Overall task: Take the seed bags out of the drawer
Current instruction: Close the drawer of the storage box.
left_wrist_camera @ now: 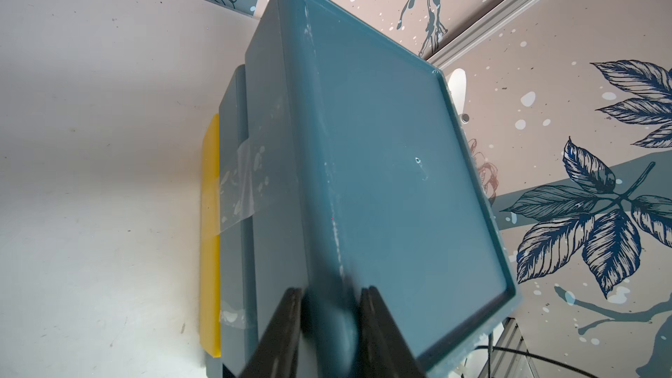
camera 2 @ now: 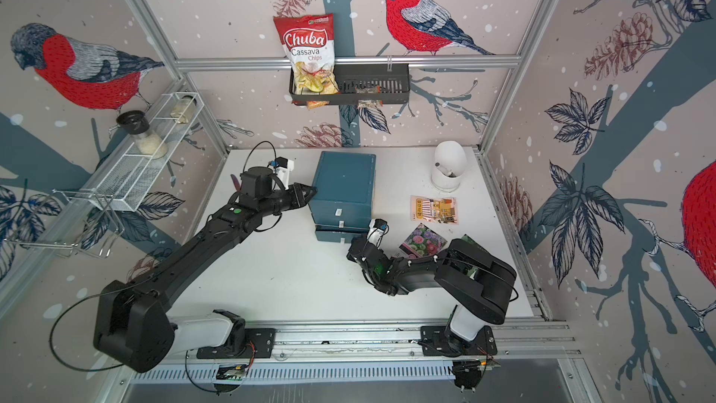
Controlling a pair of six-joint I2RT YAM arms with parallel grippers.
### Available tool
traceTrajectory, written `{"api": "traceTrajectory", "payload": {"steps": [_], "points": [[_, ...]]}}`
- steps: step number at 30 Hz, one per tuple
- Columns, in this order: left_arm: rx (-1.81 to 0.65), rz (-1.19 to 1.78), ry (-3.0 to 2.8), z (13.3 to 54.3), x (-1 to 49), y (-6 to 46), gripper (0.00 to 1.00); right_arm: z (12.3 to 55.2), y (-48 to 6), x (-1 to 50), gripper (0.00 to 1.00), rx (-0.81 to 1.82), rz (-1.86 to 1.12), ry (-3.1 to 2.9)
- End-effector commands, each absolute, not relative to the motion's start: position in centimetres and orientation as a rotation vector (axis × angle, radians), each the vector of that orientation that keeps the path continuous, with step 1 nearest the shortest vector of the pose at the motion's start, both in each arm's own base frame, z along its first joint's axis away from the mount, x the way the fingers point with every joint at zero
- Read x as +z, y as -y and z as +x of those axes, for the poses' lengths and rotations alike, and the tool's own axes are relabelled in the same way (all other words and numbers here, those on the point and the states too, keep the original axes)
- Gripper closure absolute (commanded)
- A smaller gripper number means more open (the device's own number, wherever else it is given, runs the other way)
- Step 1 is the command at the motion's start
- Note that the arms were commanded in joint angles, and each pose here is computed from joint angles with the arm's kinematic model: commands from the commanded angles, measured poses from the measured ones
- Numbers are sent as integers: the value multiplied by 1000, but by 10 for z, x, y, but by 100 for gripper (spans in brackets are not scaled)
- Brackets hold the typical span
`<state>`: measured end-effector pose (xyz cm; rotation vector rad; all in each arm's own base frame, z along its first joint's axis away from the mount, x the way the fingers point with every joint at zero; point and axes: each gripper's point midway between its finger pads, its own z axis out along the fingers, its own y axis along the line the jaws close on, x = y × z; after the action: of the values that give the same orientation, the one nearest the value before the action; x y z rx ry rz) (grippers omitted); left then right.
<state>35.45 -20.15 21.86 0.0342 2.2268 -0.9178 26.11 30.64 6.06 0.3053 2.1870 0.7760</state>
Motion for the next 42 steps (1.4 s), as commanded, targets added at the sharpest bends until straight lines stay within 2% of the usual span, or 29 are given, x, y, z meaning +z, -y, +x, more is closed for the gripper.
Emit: {"api": "traceTrajectory", "payload": {"steps": [1, 10, 13, 17, 21, 26, 32, 34, 42], "points": [[-826, 5, -2486, 323, 162, 187, 71, 273, -311, 72, 79, 801, 310, -2124], [-835, -3, -2493, 319, 160, 187, 71, 284, -308, 71, 80, 803, 337, -2112], [-851, -23, -2491, 317, 160, 187, 65, 284, -306, 70, 80, 797, 339, -2119], [-914, -56, -2467, 318, 166, 192, 51, 278, -307, 69, 79, 785, 308, -2146], [-943, -79, -2450, 322, 174, 196, 49, 270, -304, 76, 72, 751, 281, -2152], [-972, -105, -2421, 326, 186, 198, 48, 260, -295, 86, 56, 680, 263, -2163], [-1015, -126, -2410, 321, 188, 200, 47, 242, -278, 104, 44, 612, 237, -2159], [-1030, -129, -2413, 319, 187, 202, 47, 235, -274, 116, 38, 607, 226, -2146], [-1056, -134, -2403, 315, 194, 208, 47, 202, -273, 178, 31, 731, 90, -2119]]}}
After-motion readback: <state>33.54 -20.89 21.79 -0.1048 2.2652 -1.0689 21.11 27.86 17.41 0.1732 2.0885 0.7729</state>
